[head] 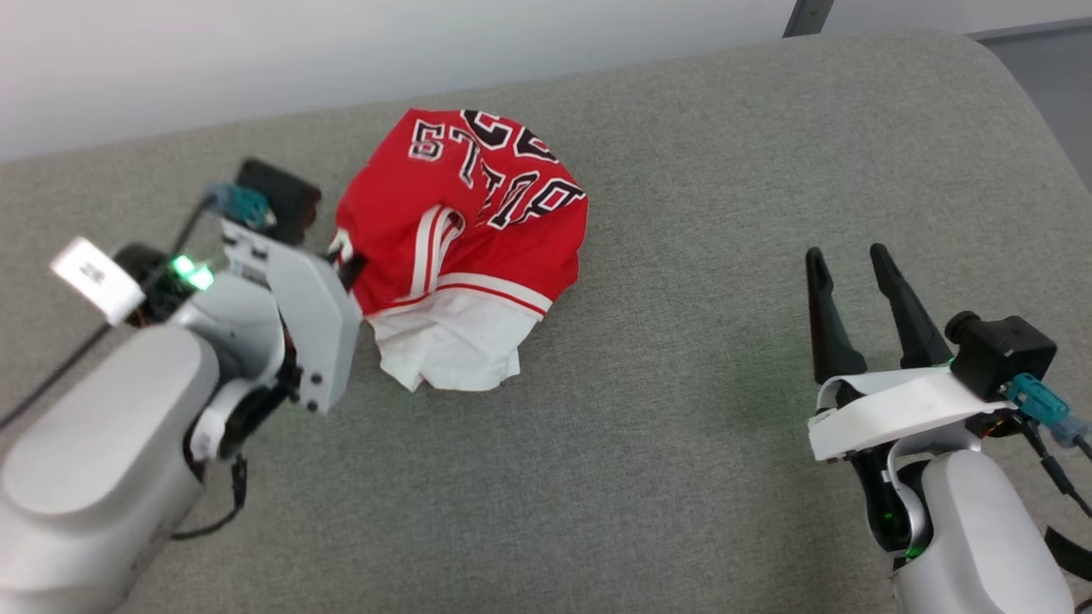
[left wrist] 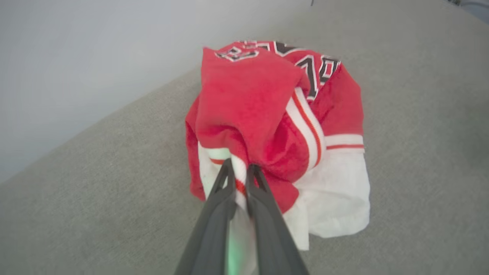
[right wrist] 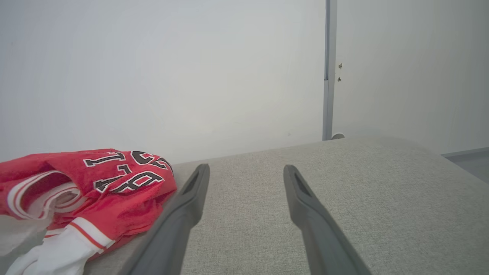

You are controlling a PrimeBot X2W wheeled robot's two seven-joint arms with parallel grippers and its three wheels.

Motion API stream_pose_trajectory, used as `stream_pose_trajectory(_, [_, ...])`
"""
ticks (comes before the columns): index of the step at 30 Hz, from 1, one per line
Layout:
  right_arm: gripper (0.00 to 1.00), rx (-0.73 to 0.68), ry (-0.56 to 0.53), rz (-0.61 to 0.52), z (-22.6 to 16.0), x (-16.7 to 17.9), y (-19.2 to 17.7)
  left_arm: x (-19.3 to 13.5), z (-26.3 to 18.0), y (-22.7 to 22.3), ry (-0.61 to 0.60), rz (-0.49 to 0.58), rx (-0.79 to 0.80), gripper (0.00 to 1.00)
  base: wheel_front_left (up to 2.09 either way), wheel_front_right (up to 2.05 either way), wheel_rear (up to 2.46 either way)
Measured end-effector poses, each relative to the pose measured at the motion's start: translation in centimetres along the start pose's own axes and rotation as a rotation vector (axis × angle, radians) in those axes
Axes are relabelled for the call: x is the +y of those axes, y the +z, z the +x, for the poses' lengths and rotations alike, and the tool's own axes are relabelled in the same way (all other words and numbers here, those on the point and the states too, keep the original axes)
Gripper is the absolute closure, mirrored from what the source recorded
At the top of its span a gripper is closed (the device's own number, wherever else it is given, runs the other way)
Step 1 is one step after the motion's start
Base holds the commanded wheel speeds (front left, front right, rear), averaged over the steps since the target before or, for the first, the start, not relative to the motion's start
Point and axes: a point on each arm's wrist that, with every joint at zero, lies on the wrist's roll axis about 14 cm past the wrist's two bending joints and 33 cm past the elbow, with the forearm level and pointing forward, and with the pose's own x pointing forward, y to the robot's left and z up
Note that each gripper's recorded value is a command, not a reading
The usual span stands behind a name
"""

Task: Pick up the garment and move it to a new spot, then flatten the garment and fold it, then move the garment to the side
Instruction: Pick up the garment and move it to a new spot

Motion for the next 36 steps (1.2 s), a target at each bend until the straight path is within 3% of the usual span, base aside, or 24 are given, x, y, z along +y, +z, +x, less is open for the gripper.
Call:
stream_pose_trajectory(5, [0.00,0.005,0.018,0.010,-0.2,0.7,-0.2,-0.3,0.5,-4.2,-0.013,0.006,0.114,1.00,0.00,0.00,0.00])
stream_pose_trajectory(14, [0.00,0.000,0.041,0.012,-0.4,1.5,0.2,-0.7,0.6,-7.5,-0.022,-0.009,0.206,1.00,0.00,0.00,0.00])
stream_pose_trajectory(15, [0.00,-0.002,0.043,0.012,-0.4,1.6,0.3,-0.7,0.6,-7.5,-0.025,-0.010,0.207,0.94,0.00,0.00,0.00])
stream_pose_trajectory(16, [0.00,-0.004,0.045,0.012,-0.4,1.7,0.4,-0.8,0.5,-7.3,-0.031,-0.007,0.200,0.71,0.00,0.00,0.00])
stream_pose_trajectory(17, [0.00,-0.007,0.047,0.012,-0.4,1.7,0.5,-0.7,0.3,-7.0,-0.032,0.011,0.191,0.58,0.00,0.00,0.00])
stream_pose_trajectory(18, [0.00,-0.009,0.052,0.013,-0.3,1.9,0.6,-0.3,0.2,-6.6,-0.022,0.040,0.181,0.32,0.00,0.00,0.00])
stream_pose_trajectory(19, [0.00,-0.010,0.055,0.013,-0.3,2.0,0.6,0.1,0.0,-6.2,-0.010,0.050,0.174,0.00,0.00,0.00,0.00])
stream_pose_trajectory(27, [0.00,-0.010,0.090,0.019,-0.3,3.5,1.0,1.7,-2.9,-2.3,0.039,0.039,0.042,0.00,0.00,0.00,0.00])
stream_pose_trajectory(36, [0.00,-0.018,0.137,0.027,-0.9,5.4,1.6,4.7,-9.3,1.5,0.170,-0.053,-0.217,0.00,0.00,0.00,0.00])
